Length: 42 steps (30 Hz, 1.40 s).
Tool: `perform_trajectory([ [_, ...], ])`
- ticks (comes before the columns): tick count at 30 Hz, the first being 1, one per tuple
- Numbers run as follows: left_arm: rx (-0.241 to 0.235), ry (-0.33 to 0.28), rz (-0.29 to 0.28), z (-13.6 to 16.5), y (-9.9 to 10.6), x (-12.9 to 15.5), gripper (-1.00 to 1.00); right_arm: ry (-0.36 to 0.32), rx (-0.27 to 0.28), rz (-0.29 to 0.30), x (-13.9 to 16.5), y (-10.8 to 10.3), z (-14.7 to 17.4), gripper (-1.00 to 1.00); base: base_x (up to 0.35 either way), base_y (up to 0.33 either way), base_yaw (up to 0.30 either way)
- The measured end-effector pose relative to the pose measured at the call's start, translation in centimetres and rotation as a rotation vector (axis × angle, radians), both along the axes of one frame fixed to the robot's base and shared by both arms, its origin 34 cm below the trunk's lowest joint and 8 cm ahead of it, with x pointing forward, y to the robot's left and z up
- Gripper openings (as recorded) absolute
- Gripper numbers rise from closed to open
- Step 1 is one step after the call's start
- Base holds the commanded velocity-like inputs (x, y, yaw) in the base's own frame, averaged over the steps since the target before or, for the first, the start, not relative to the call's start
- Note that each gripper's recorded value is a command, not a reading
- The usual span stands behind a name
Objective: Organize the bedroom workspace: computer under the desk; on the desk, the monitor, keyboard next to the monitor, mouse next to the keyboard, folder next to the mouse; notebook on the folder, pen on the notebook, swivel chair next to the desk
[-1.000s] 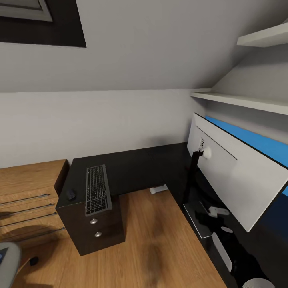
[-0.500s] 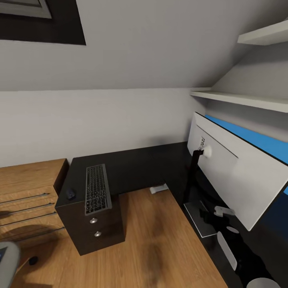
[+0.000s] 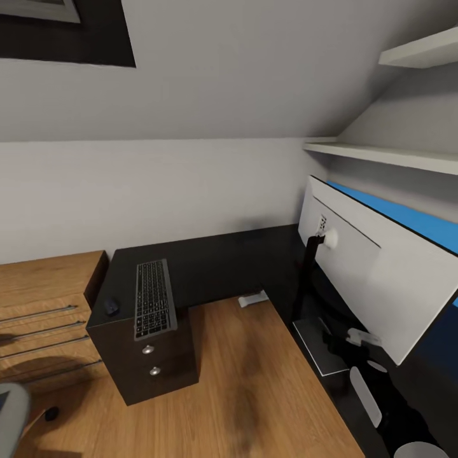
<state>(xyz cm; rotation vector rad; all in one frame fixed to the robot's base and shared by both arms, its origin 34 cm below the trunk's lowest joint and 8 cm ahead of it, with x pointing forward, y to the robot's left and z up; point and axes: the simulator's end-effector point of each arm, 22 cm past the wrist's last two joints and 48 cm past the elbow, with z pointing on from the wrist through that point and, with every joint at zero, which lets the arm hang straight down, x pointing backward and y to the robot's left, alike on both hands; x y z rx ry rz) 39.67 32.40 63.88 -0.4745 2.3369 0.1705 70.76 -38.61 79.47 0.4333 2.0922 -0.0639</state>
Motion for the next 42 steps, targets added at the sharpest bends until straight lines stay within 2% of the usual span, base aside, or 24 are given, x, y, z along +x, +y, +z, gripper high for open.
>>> perform_trajectory([
  [30, 0.001, -0.002, 0.0, -4.5, 0.0, 0.1, 1.0, 0.001, 0.001, -0.001, 0.1, -0.1, -4.6, 1.0, 0.0, 0.0, 0.0],
  [42, 0.002, -0.002, -0.002, -5.3, 0.0, 0.1, 1.0, 0.001, 0.001, -0.001, 0.1, -0.1, -5.3, 1.0, 0.0, 0.0, 0.0],
])
